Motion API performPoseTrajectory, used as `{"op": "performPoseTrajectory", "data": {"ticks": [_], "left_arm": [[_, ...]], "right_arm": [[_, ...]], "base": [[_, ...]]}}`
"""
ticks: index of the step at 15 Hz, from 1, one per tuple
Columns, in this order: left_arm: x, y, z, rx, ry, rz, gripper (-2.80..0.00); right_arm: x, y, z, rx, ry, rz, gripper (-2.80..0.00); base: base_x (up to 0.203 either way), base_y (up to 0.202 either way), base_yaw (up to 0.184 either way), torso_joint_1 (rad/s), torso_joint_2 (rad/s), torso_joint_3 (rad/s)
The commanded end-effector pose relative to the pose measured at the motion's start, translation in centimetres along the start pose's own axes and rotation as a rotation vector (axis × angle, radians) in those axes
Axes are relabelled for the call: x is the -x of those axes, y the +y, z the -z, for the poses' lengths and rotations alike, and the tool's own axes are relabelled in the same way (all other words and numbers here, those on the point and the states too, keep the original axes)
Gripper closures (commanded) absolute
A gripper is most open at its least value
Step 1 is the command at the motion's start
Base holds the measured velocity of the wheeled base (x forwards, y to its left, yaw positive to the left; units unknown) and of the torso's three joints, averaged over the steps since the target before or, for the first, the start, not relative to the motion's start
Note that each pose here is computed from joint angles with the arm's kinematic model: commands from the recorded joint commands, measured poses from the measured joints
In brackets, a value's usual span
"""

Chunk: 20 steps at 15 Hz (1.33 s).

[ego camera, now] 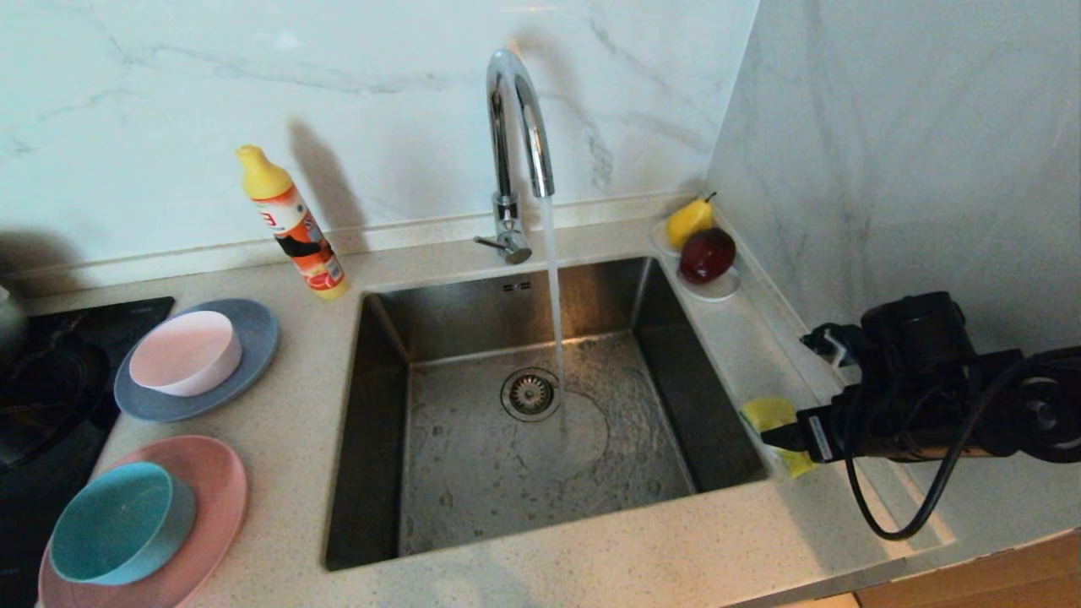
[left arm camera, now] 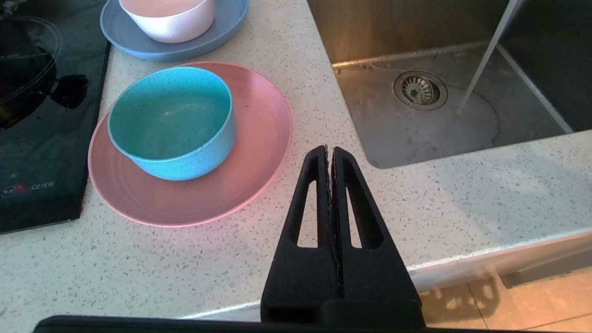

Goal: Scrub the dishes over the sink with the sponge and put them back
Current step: Pick up a bowl and the sponge

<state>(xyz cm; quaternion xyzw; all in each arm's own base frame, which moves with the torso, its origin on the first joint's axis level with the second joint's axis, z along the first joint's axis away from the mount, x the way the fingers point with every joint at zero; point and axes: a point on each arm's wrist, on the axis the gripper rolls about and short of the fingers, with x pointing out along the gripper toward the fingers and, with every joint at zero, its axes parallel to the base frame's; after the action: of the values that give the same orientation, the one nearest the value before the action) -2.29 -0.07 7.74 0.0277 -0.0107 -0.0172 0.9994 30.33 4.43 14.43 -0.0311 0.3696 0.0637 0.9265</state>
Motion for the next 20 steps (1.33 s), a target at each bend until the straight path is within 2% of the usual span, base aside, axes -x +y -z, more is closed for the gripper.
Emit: {"op": "performPoseTrajectory", "data": {"ticks": [1,16,17,20], "left_arm": [[-0.14,-0.02,0.5,0.001,0.019,0.001,0.0],[-0.14,-0.02,0.5,0.001,0.019,0.001,0.0],[-0.14,-0.02,0.5,0.001,0.019,0.001,0.0],[-0.14,-0.02,0.5,0.001,0.019,0.001,0.0]], "right_arm": [[-0.07,0.04,0.0,-0.011,0.001,0.001,-2.8],[-0.23,-0.05,0.12,-0.012,0.008,0.023,-2.8],[-0.33,-0.05,0.22,-0.012,0.012,0.023,0.0],[-0.44,-0.05,0.27,-0.012,0.016,0.023,0.0]], "base": [[0.0,0.0,0.0,0.0,0.0,0.0],[0.0,0.0,0.0,0.0,0.0,0.0],[0.0,0.0,0.0,0.0,0.0,0.0],[0.0,0.0,0.0,0.0,0.0,0.0]]}}
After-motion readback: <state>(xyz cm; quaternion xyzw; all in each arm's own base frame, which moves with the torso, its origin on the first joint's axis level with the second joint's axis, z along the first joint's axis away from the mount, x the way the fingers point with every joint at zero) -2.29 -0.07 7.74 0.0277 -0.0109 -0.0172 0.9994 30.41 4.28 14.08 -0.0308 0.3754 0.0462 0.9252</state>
